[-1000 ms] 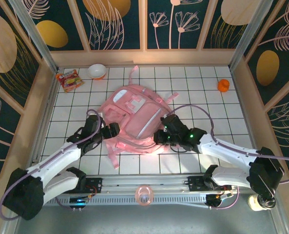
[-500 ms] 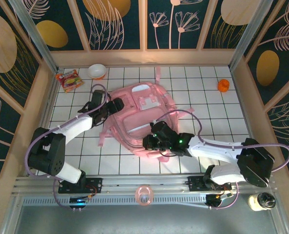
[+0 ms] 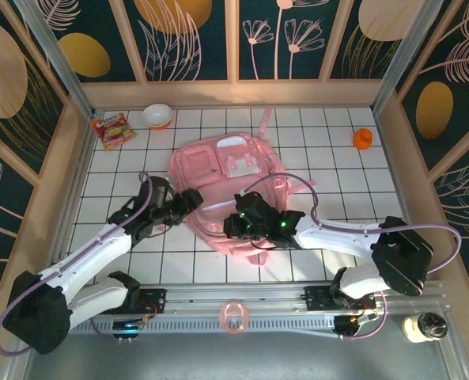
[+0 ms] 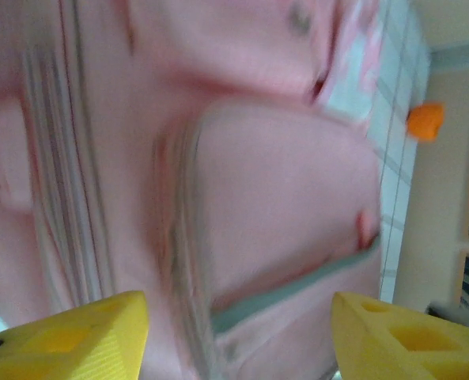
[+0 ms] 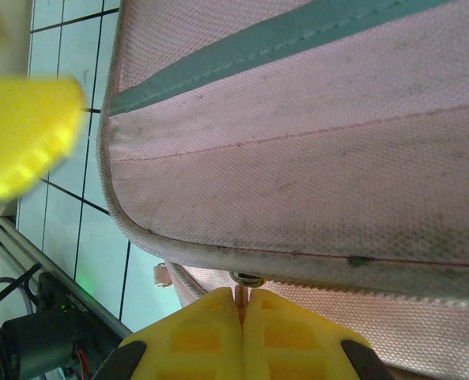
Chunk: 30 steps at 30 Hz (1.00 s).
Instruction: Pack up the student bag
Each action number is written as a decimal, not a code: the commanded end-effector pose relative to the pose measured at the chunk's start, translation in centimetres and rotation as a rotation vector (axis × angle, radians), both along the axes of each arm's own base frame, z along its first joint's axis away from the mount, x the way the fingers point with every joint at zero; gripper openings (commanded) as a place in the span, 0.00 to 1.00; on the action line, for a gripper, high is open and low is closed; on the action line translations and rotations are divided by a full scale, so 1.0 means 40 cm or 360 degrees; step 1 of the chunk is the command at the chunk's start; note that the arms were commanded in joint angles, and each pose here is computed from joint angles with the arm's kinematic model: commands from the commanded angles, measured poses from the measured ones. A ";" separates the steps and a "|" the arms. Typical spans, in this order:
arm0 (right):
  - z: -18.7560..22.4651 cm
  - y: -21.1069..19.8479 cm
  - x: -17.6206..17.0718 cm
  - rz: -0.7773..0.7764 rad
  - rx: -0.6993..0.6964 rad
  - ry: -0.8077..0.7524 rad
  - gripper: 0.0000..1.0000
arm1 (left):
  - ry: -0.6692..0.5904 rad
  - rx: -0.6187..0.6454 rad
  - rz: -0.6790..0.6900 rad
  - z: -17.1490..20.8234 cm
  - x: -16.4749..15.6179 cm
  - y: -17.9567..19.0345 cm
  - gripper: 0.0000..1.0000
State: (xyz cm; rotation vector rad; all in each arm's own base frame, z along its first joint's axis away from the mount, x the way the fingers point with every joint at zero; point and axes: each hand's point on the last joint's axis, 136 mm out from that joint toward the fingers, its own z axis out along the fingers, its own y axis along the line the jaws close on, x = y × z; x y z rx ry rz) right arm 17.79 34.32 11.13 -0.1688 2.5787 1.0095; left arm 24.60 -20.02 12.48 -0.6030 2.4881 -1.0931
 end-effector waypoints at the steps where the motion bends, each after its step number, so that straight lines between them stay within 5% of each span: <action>1: 0.056 0.038 0.016 0.0028 0.0078 -0.0100 0.00 | 0.0224 -0.0127 -0.0029 -0.022 -0.049 -0.056 0.59; 5: 0.055 0.043 0.013 0.0045 0.0083 -0.0102 0.00 | 0.0258 -0.0124 -0.0082 -0.036 -0.051 -0.088 0.48; 12: 0.036 0.002 0.004 0.0034 -0.0035 -0.0068 0.00 | 0.0162 0.0044 0.0024 -0.029 -0.006 -0.048 0.02; 21: -0.051 -0.250 0.045 -0.0266 -0.0593 0.0046 0.00 | 0.0060 0.0316 0.0047 -0.019 0.039 0.063 0.00; 30: -0.008 -0.149 0.064 -0.0134 -0.0446 -0.0068 0.03 | 0.0087 0.0230 -0.0038 -0.024 0.040 0.028 0.00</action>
